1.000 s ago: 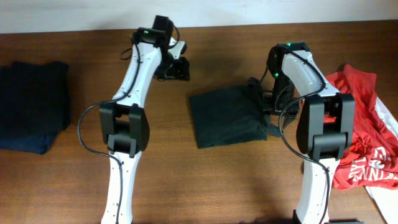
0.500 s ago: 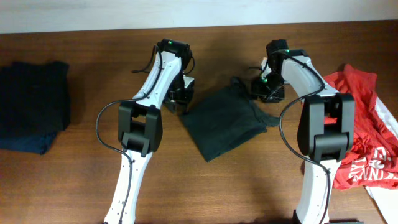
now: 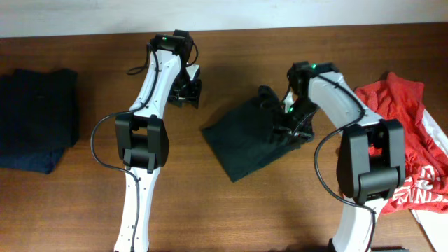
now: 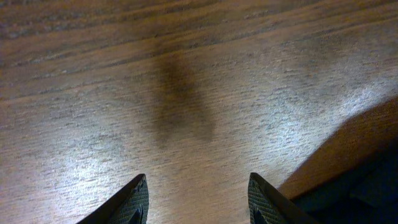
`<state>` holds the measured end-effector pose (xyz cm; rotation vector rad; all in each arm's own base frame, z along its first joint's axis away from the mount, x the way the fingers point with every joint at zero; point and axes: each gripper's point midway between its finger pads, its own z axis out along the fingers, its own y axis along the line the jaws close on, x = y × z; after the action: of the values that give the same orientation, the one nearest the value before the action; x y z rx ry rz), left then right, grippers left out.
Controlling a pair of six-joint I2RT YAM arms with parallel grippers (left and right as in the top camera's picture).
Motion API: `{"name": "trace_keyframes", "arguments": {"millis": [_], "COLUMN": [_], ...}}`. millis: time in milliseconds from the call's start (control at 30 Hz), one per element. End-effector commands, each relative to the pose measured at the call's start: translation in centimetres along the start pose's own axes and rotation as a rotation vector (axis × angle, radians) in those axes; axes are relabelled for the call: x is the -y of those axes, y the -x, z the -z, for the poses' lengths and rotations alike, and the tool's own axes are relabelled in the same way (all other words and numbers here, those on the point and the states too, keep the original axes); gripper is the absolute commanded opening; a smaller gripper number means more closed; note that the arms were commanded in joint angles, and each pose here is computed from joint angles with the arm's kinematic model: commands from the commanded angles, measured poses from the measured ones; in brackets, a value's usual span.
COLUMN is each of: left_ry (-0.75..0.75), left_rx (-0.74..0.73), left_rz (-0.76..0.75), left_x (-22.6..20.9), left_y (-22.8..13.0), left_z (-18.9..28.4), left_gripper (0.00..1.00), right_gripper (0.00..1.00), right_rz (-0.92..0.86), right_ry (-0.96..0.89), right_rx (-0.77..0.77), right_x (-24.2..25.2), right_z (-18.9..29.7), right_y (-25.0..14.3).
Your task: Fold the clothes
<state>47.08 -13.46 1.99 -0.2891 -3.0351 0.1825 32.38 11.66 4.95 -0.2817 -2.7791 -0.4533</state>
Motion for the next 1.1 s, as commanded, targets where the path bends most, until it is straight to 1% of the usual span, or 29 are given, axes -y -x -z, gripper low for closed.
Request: {"name": "trace_keyframes", "arguments": {"millis": [0,33,67,100,133,167,200,233,267,300,333,367,400,433,500,567,633,700,733,767,800,833,867,900,967,1000,1033,1067], "left_ry": [-0.010,-0.009,-0.009,-0.009,-0.009,-0.009,-0.009,-0.009,-0.009,-0.009,-0.009,-0.009,-0.009,-0.009,-0.009,-0.009,-0.009,-0.024,-0.060,-0.078,-0.095,-0.132,-0.184,-0.263,-0.395,-0.438,-0.469,-0.502], "left_rx": [0.046,0.038,0.035,0.035,0.035,0.034,0.034,0.033,0.034,0.036,0.035,0.035,0.030,0.027,0.025,0.024,0.023,0.023,0.028,0.038,0.048,0.064,0.091,0.121,0.148,0.155,0.160,0.171], "left_rz": [0.003,0.004,0.004,0.005,0.004,0.005,0.005,0.005,0.005,0.004,0.004,0.004,0.005,0.006,0.006,0.006,0.006,0.006,0.004,0.002,0.000,-0.005,-0.016,-0.030,-0.084,-0.117,-0.159,-0.208], "left_x": [0.1,0.1,0.1,0.1,0.1,0.1,0.1,0.1,0.1,0.1,0.1,0.1,0.1,0.1,0.1,0.1,0.1,0.4,1.0,1.3,1.6,2.2,3.1,4.5,6.7,7.4,7.9,8.5], "left_y": [0.2,0.0,-0.1,-0.1,-0.1,-0.1,-0.1,-0.1,-0.1,-0.1,-0.1,-0.1,-0.2,-0.3,-0.3,-0.4,-0.4,-0.4,-0.2,0.0,0.3,0.7,1.3,2.0,2.4,2.4,2.2,2.1], "left_z": [2.5,2.5,2.5,2.5,2.5,2.5,2.5,2.5,2.5,2.5,2.5,2.5,2.5,2.5,2.5,2.5,2.5,2.5,2.5,2.6,2.6,2.7,2.9,3.3,4.1,4.4,4.7,4.9], "left_gripper": [0.51,0.51,0.51,0.51,0.51,0.51,0.51,0.51,0.51,0.51,0.51,0.51,0.51,0.51,0.51,0.51,0.51,0.51,0.52,0.56,0.60,0.65,0.68,0.71,0.73,0.75,0.81,0.83], "right_gripper": [0.50,0.46,0.34,0.18,0.18,0.04,0.04,0.04,0.04,0.06,0.13,0.14,0.15,0.27,0.28,0.28,0.29,0.33,0.35,0.36,0.36,0.37,0.38,0.38,0.39,0.41,0.42,0.43], "right_rz": [-0.016,-0.004,0.002,0.010,0.008,0.001,-0.029,-0.074,-0.011,0.013,-0.036,-0.070,-0.104,-0.104,-0.089,-0.068,-0.034,0.133,0.273,0.366,0.411,0.421,0.411,0.378,0.296,0.269,0.233,0.206], "right_ry": [0.096,0.132,0.142,0.147,0.130,0.118,0.110,0.112,0.064,-0.150,-0.302,-0.377,-0.413,-0.416,-0.389,-0.393,-0.491,-0.476,-0.347,-0.182,-0.030,0.014,0.001,-0.062,-0.153,-0.151,-0.149,-0.149], "right_rx": [-0.001,0.036,0.059,0.074,0.079,0.069,0.030,-0.063,-0.208,-0.193,-0.137,-0.109,-0.091,-0.075,0.002,0.110,0.258,0.395,0.439,0.438,0.425,0.417,0.403,0.389,0.381,0.376,0.368,0.354], "right_x": [-1.2,-1.7,-1.9,-2.1,-1.8,-1.5,-1.3,-1.2,0.2,3.9,6.3,7.6,8.4,8.8,8.6,8.5,9.7,8.3,5.0,1.7,-1.2,-2.0,-1.7,-0.2,2.5,3.3,4.4,5.4], "right_z": [-2.2,-2.8,-2.8,-2.7,-2.8,-2.8,-2.9,-2.7,-1.9,-1.7,-1.4,-1.3,-1.5,-2.2,-3.2,-3.2,-2.0,-1.0,-0.8,-0.9,-0.8,-0.6,-0.6,-0.2,1.9,2.9,3.7,3.9], "right_y": [0.0,1.0,1.6,1.9,2.0,1.7,0.8,-1.4,-5.2,-5.2,-4.3,-3.9,-3.7,-3.4,-1.6,1.0,4.3,8.3,10.0,10.1,9.6,9.4,9.1,9.0,9.2,9.2,9.2,9.0]}}
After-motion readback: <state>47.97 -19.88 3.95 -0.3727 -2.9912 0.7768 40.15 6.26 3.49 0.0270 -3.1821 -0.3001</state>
